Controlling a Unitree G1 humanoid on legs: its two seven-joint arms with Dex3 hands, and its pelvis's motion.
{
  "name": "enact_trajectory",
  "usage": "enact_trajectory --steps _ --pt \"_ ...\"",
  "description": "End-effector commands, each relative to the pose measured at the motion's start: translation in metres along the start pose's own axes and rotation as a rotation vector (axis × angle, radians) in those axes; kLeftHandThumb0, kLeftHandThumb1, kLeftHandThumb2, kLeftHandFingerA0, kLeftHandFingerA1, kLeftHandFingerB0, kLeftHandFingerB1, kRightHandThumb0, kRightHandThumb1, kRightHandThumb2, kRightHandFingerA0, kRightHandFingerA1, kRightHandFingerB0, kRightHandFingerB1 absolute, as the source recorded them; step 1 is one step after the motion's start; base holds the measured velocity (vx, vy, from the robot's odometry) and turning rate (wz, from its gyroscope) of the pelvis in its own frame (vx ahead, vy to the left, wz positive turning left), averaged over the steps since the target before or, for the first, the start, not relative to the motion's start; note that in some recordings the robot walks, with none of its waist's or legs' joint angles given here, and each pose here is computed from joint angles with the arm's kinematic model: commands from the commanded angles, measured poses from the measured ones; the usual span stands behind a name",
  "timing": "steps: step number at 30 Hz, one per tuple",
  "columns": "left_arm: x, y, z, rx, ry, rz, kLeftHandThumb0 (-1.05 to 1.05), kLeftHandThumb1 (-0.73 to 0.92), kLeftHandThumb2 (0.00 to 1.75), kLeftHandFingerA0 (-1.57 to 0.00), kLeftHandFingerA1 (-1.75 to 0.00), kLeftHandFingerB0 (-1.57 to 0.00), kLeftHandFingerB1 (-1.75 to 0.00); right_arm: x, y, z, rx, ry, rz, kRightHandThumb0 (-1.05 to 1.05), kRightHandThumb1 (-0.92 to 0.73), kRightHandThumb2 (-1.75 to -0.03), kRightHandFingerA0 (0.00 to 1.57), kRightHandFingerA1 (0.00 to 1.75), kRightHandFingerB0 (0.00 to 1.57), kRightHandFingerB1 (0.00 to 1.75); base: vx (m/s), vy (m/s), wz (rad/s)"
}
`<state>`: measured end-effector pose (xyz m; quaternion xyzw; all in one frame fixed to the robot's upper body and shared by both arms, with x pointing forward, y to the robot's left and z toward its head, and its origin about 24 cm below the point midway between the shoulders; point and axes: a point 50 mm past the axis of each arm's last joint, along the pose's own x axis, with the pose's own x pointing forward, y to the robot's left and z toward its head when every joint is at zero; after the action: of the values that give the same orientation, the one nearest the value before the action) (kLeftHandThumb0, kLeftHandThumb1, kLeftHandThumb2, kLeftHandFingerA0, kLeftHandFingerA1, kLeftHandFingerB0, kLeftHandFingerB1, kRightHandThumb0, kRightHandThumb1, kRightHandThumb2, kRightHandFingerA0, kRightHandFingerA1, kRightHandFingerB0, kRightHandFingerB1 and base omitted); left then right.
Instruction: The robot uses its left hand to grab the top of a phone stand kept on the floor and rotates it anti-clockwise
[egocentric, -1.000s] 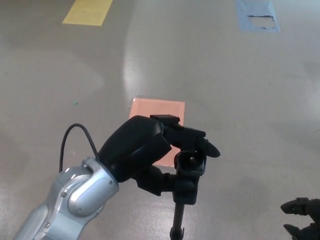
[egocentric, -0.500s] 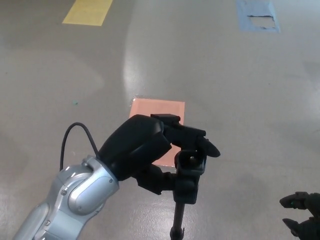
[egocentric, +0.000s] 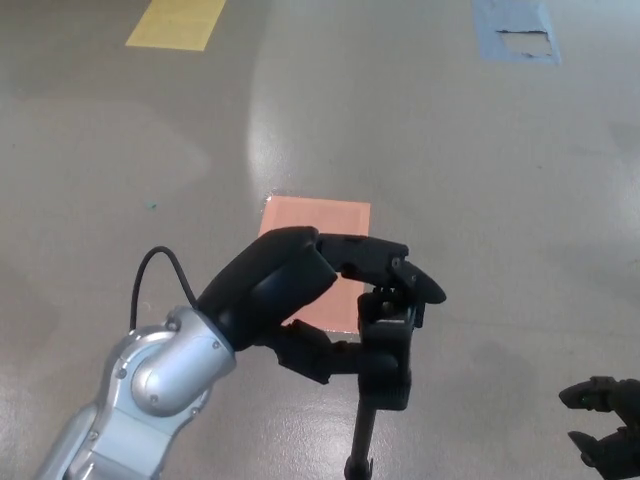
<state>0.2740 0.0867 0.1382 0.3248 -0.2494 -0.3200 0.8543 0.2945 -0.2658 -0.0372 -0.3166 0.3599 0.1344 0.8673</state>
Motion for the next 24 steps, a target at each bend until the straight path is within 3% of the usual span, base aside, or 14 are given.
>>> enact_trajectory --steps 1,14,15,19,20,24 --pt "0.0016 0.0064 -0.0023 -0.276 0.021 0.024 -0.16 0.74 0.64 -1.10 -0.68 -0.97 -0.58 -0.0020 -0.0116 0.0029 -0.006 0.015 -0.029 -0.30 -0.61 -1.01 0.37 0.59 0.06 0.44 0.00 0.000 0.00" --pt "0.0009 0.0066 -0.0014 -0.272 0.023 0.018 -0.13 0.74 0.64 -1.10 -0.68 -0.96 -0.58 -0.0018 -0.0128 0.0060 -0.029 0.009 -0.031 -0.30 -0.61 -1.00 0.37 0.58 0.07 0.44 0.00 0.000 0.00" --pt "0.0012 0.0067 -0.0012 -0.272 0.023 0.018 -0.12 0.74 0.64 -1.10 -0.69 -0.96 -0.59 -0.0019 -0.0135 0.0066 -0.031 0.007 -0.030 -0.44 -0.72 -0.79 0.37 0.47 0.16 0.37 0.00 0.000 0.00" --pt "0.0018 0.0072 -0.0011 -0.275 0.025 0.018 -0.12 0.74 0.64 -1.10 -0.69 -0.96 -0.59 -0.0020 -0.0147 0.0080 -0.026 0.007 -0.029 -0.44 -0.72 -0.79 0.38 0.48 0.16 0.37 0.00 0.000 0.00" --pt "0.0021 0.0072 -0.0015 -0.289 0.031 0.017 -0.13 0.74 0.64 -1.11 -0.69 -0.96 -0.60 -0.0019 -0.0150 0.0086 -0.026 0.006 -0.031 -0.36 -0.83 -0.65 0.44 0.42 0.21 0.30 0.00 0.000 0.00" --pt "0.0027 0.0070 -0.0037 -0.370 0.070 0.021 -0.17 0.74 0.64 -1.13 -0.69 -0.98 -0.59 -0.0018 -0.0156 0.0100 -0.027 0.003 -0.033 -0.36 -0.83 -0.65 0.44 0.42 0.21 0.30 0.00 0.000 0.00"
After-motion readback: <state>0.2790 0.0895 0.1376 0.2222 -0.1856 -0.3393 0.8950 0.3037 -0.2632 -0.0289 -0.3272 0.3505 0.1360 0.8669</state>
